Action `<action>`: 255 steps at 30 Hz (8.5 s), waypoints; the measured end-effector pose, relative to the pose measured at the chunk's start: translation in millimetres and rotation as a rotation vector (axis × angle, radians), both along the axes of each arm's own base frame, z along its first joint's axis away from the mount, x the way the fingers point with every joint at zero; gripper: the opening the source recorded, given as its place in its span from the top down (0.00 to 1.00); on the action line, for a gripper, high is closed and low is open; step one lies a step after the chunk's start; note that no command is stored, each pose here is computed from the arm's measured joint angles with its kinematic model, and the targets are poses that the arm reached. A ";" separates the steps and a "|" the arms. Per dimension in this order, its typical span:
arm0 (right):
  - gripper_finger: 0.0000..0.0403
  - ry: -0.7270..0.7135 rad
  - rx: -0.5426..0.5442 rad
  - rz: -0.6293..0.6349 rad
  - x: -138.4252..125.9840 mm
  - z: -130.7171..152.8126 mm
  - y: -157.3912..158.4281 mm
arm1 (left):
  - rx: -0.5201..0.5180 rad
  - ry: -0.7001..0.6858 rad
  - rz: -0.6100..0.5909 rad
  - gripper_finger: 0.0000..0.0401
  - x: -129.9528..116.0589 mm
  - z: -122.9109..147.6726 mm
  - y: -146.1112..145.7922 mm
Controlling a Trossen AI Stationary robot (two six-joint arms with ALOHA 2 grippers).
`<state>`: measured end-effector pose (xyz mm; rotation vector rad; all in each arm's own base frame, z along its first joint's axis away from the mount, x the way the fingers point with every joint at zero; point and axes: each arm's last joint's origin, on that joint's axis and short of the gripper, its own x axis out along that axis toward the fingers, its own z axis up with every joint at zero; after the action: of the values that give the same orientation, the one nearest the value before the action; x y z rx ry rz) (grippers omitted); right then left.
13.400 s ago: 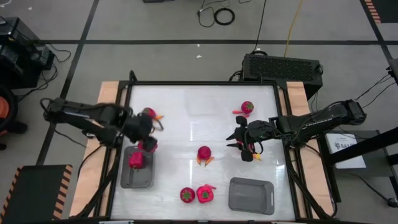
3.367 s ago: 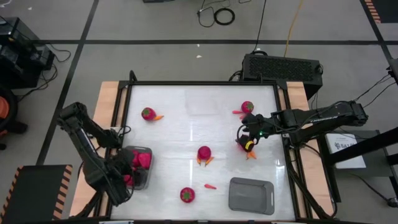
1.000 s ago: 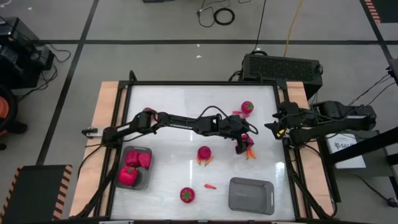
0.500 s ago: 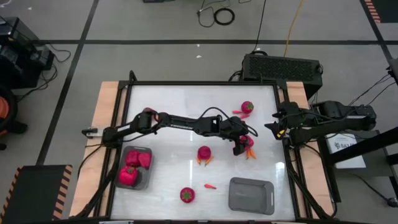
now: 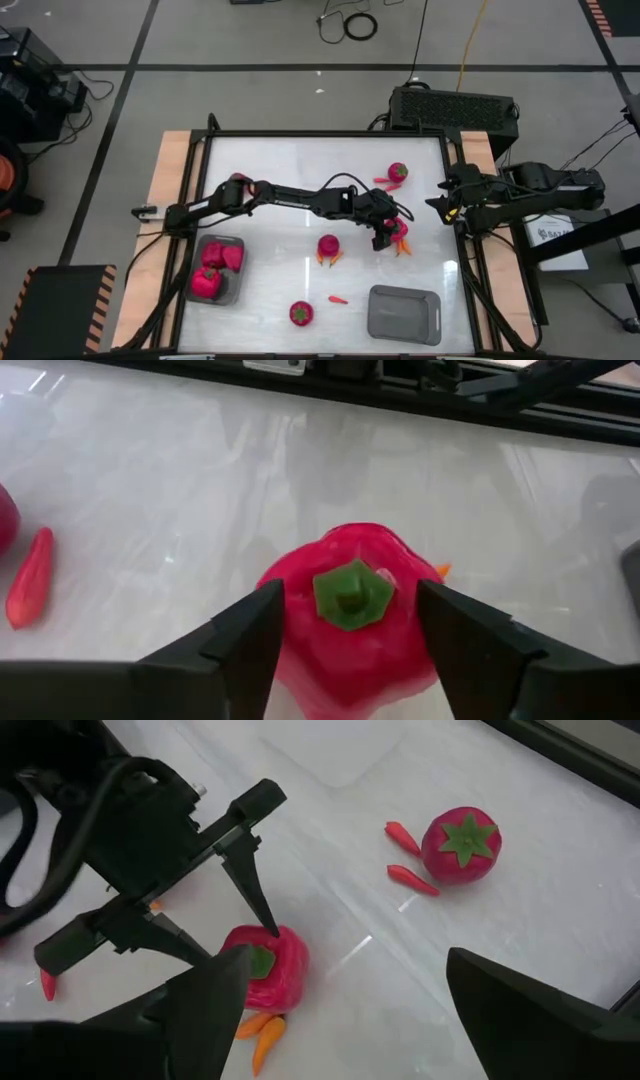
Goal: Sort produce into baskets
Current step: Put the bell pepper into the left black bin, then adjust the left black bin
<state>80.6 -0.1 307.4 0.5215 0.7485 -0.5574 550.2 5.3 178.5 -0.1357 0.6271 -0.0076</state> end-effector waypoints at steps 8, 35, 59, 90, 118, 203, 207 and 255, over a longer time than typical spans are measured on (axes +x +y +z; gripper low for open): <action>0.18 0.000 0.000 0.000 0.0 0.0 0.0 | -0.004 -0.043 0.003 0.47 2.4 3.4 0.0; 0.18 0.007 -0.022 0.014 0.1 -0.1 -0.2 | -0.062 -0.071 0.039 0.47 7.9 -7.6 -10.9; 0.18 -0.001 0.028 0.000 0.1 -0.3 0.6 | -0.147 -0.097 0.133 0.94 10.0 -0.7 -1.0; 0.18 -0.009 0.055 -0.047 6.7 -0.9 1.2 | -0.009 0.601 0.342 0.95 -260.2 186.5 -193.6; 0.18 0.077 0.041 -0.048 31.1 -8.4 4.3 | -0.285 0.619 1.066 0.94 -372.0 100.8 -187.4; 0.18 0.033 0.085 -0.080 37.1 -7.5 5.4 | -0.345 0.637 0.673 0.48 -289.1 72.7 -79.4; 0.18 0.034 0.085 -0.080 36.9 -7.5 5.4 | -0.318 0.767 0.633 0.48 -283.8 58.8 -70.0; 0.18 0.041 0.079 -0.075 36.6 -7.8 5.3 | -0.153 1.049 0.651 0.48 -302.4 51.3 -57.3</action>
<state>117.2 5.2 299.7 0.6149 0.7944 -0.6115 247.9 -52.0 229.8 -0.5021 1.6029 0.6838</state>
